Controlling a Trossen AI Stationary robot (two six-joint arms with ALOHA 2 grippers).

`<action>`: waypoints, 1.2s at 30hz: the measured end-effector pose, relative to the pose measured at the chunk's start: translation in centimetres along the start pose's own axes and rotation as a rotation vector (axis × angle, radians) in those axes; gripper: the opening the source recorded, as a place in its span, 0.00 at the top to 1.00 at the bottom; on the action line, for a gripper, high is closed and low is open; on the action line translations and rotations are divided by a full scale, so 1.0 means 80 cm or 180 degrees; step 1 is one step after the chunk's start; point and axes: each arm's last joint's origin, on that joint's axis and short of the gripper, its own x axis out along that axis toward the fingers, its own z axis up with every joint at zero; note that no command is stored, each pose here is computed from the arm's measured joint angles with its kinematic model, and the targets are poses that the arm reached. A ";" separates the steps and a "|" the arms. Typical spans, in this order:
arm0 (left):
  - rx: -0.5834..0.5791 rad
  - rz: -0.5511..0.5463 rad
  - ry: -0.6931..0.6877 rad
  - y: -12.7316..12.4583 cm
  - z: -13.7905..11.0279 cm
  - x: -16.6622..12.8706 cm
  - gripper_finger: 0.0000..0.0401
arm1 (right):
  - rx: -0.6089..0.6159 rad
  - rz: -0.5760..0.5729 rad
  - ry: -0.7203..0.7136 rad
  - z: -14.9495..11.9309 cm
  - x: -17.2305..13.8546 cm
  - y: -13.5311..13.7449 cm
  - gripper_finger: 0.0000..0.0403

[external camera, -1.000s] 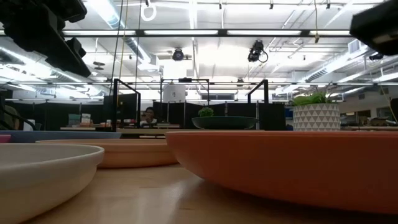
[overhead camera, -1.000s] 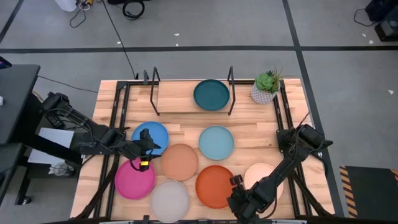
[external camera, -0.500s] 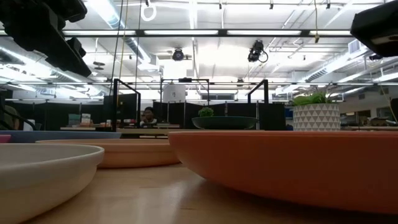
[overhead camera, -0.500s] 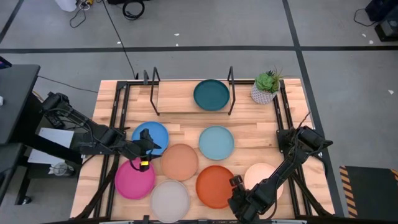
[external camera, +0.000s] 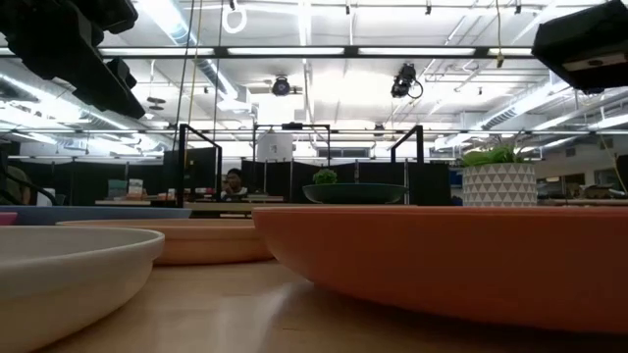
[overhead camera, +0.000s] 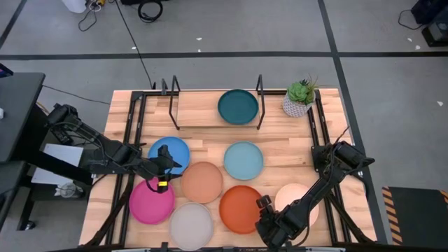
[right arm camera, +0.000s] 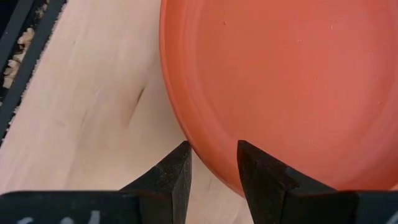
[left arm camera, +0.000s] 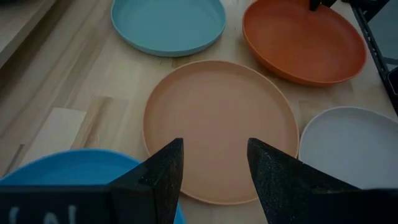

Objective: Place and stack plates onto a shelf
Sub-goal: Stack the orange plate on top of the dark blue plate on the shelf

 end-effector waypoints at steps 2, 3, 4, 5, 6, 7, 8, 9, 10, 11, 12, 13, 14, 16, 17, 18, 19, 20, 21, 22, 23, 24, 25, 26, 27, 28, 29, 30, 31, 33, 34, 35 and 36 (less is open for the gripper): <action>0.0001 0.0000 0.0001 0.000 0.000 0.000 0.54 | -0.0010 -0.0001 0.0002 0.000 0.000 0.000 0.67; 0.0001 0.0000 0.0002 0.000 0.000 0.000 0.54 | -0.0023 0.0000 -0.0002 -0.001 0.001 0.000 0.67; 0.0002 0.0000 0.0001 0.000 0.000 0.000 0.54 | -0.0029 -0.0001 0.0005 -0.003 0.003 0.000 0.67; 0.0002 0.0000 0.0002 0.000 0.000 0.000 0.54 | -0.0042 -0.0010 0.0029 -0.005 0.005 -0.001 0.67; 0.0002 0.0000 0.0001 0.000 0.000 0.000 0.54 | -0.0050 -0.0018 0.0053 -0.007 0.007 -0.001 0.67; 0.0001 -0.0001 0.0001 0.000 0.000 0.000 0.54 | -0.0048 -0.0016 0.0061 -0.009 0.009 -0.001 0.67; 0.0002 -0.0001 0.0001 0.000 0.000 0.000 0.54 | -0.0046 -0.0013 0.0062 -0.011 0.011 -0.001 0.67; 0.0002 0.0000 0.0002 0.000 0.000 0.000 0.54 | -0.0050 -0.0014 0.0067 -0.012 0.012 -0.001 0.67; 0.0002 0.0000 0.0002 0.000 0.000 0.000 0.54 | -0.0055 -0.0010 0.0066 -0.013 0.014 -0.001 0.67; 0.0002 0.0000 0.0001 0.000 0.000 0.000 0.54 | -0.0057 -0.0005 0.0060 -0.014 0.014 -0.001 0.67; 0.0002 0.0000 0.0002 0.000 0.000 0.000 0.54 | -0.0060 -0.0002 0.0055 -0.015 0.015 -0.001 0.67; 0.0002 0.0000 0.0002 0.000 0.000 0.000 0.54 | -0.0060 0.0000 0.0051 -0.015 0.016 0.000 0.68; 0.0002 -0.0001 0.0000 0.000 0.000 0.000 0.54 | -0.0062 -0.0001 0.0050 -0.015 0.016 0.000 0.68; 0.0001 -0.0001 0.0001 0.000 0.000 0.000 0.54 | -0.0063 0.0000 0.0047 -0.015 0.016 0.000 0.70; 0.0001 -0.0001 0.0001 0.000 0.000 0.000 0.54 | -0.0062 0.0001 0.0046 -0.015 0.016 0.000 0.71; 0.0001 -0.0001 0.0000 0.000 0.000 0.000 0.54 | -0.0062 0.0001 0.0046 -0.015 0.016 0.000 0.73; 0.0001 -0.0001 0.0001 0.000 0.000 0.000 0.54 | -0.0062 0.0001 0.0047 -0.015 0.016 0.000 0.74; 0.0001 -0.0001 0.0000 0.000 0.000 0.000 0.54 | -0.0062 0.0001 0.0047 -0.015 0.016 0.000 0.75; 0.0001 -0.0001 0.0000 0.000 0.000 0.000 0.54 | -0.0062 0.0001 0.0047 -0.015 0.016 0.000 0.76; 0.0000 -0.0002 -0.0001 0.000 0.000 0.000 0.54 | -0.0062 0.0003 0.0046 -0.015 0.016 -0.001 0.78; 0.0000 -0.0002 -0.0001 0.000 0.000 0.000 0.54 | -0.0062 0.0008 0.0048 -0.015 0.016 0.000 0.79; 0.0000 -0.0001 0.0000 0.000 0.000 0.000 0.54 | -0.0062 0.0008 0.0048 -0.015 0.016 0.000 0.80; 0.0000 -0.0001 0.0000 0.000 0.000 0.000 0.54 | -0.0062 0.0009 0.0048 -0.015 0.016 0.000 0.80; 0.0000 -0.0001 0.0000 0.000 0.000 0.000 0.54 | -0.0062 0.0009 0.0048 -0.015 0.016 0.000 0.81; -0.0001 -0.0002 -0.0001 0.000 0.000 0.000 0.54 | -0.0062 0.0010 0.0047 -0.015 0.016 0.000 0.82; -0.0001 -0.0002 -0.0001 0.000 0.000 0.000 0.54 | -0.0063 0.0010 0.0046 -0.015 0.016 0.000 0.83; 0.0000 -0.0001 0.0000 0.000 0.000 0.000 0.54 | -0.0065 0.0011 0.0047 -0.015 0.016 0.000 0.83; 0.0000 -0.0002 0.0000 0.000 0.000 0.000 0.54 | -0.0066 0.0011 0.0047 -0.015 0.016 0.000 0.84; 0.0000 -0.0001 0.0000 0.000 0.000 0.000 0.54 | -0.0071 0.0011 0.0047 -0.015 0.016 0.000 0.85; 0.0001 -0.0001 0.0000 0.000 0.000 0.000 0.54 | -0.0074 0.0009 0.0045 -0.015 0.016 0.000 0.86; 0.0000 -0.0001 0.0000 0.000 0.000 0.000 0.54 | -0.0076 0.0008 0.0041 -0.015 0.016 0.000 0.86; -0.0001 -0.0002 -0.0001 0.000 0.000 0.000 0.54 | -0.0077 0.0008 0.0040 -0.015 0.015 0.000 0.87; -0.0001 -0.0002 -0.0001 0.000 0.000 0.000 0.54 | -0.0075 0.0001 0.0036 -0.015 0.016 -0.001 0.87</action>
